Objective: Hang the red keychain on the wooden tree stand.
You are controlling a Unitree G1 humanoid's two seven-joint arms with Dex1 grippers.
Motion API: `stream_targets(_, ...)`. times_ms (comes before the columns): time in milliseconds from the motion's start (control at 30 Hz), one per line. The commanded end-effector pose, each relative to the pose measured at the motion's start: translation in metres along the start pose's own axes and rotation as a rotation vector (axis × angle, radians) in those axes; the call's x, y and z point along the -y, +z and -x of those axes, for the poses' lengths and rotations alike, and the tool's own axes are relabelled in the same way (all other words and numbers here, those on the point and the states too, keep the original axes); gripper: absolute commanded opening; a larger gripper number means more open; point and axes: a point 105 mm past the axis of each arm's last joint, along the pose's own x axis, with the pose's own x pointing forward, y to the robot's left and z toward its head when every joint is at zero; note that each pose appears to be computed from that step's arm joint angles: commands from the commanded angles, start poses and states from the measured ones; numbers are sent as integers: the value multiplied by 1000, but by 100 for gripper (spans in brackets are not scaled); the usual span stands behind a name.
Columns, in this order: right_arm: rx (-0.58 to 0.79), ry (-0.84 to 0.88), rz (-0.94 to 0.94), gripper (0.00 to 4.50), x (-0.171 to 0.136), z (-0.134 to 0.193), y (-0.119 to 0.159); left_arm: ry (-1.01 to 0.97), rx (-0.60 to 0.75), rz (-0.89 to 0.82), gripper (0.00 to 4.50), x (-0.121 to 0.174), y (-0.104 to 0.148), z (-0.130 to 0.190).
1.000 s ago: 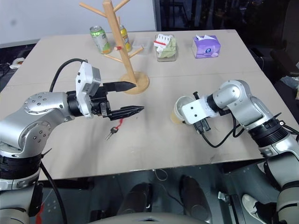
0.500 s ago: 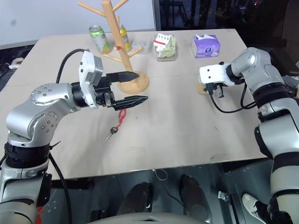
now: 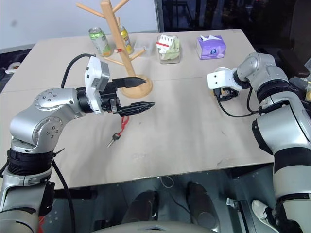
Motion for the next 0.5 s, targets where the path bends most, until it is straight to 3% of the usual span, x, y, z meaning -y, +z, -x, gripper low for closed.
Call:
stream_targets(33,37,-94,32,446,24,29,10,20,19,-49,450,-3,13,7)
stream_targets(300,178,-276,100,446,57,91,35,159,27,-17,450,-16,16,22)
stream_targets(400,404,-283,48,446,55,94,59,323,16,37,450,-22,5,39)
stream_targets(500,739,-243,-144,446,31,81,94,502,-25,96,450,-16,-16,54)
